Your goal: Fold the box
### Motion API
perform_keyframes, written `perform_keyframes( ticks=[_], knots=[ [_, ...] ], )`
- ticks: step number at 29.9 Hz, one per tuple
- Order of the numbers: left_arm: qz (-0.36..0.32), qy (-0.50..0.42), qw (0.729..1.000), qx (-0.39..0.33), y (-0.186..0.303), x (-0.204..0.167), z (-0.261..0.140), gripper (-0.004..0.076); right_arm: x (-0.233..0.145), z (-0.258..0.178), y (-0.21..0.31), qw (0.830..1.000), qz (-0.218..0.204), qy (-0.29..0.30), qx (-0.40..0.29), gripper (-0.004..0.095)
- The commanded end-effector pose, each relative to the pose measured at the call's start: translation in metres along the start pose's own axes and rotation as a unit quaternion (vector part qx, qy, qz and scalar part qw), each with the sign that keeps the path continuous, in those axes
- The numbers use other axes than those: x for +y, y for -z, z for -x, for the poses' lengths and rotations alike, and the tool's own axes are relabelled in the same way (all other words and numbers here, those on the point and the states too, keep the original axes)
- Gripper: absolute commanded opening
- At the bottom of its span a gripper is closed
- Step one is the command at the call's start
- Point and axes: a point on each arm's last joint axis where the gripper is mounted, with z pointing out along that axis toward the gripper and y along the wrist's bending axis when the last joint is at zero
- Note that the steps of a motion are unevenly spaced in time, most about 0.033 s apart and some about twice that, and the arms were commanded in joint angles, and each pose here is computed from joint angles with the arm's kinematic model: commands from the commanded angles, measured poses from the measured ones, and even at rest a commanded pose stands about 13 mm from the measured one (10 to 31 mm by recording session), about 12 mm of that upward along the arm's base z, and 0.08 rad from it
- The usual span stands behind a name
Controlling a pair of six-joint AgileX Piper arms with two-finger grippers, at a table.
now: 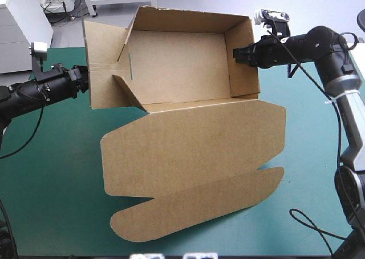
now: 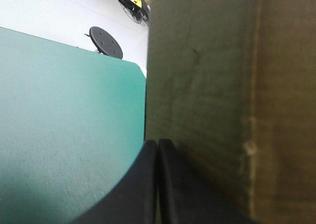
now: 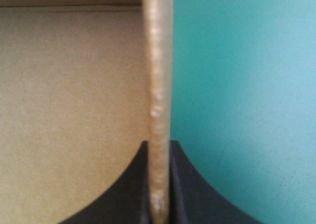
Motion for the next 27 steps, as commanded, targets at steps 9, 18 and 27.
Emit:
perform_keyframes(
  ticks=[9, 18, 27],
  knots=[
    [-0.019, -0.028, 0.999, 0.037, -0.007, -0.029, -0.008, -0.0010, 0.032, 0.007, -0.017, 0.998, 0.047, -0.004, -0.039, -0.0013],
    [0.008, -0.033, 0.998, 0.052, -0.006, -0.024, -0.011, -0.0010, 0.046, -0.001, -0.039, 0.998, 0.044, 0.025, -0.024, -0.0013],
    [0.029, -0.045, 0.996, 0.071, -0.006, -0.020, -0.014, -0.0009, 0.046, -0.004, -0.049, 0.999, 0.029, 0.035, -0.020, -0.0013]
  ],
)
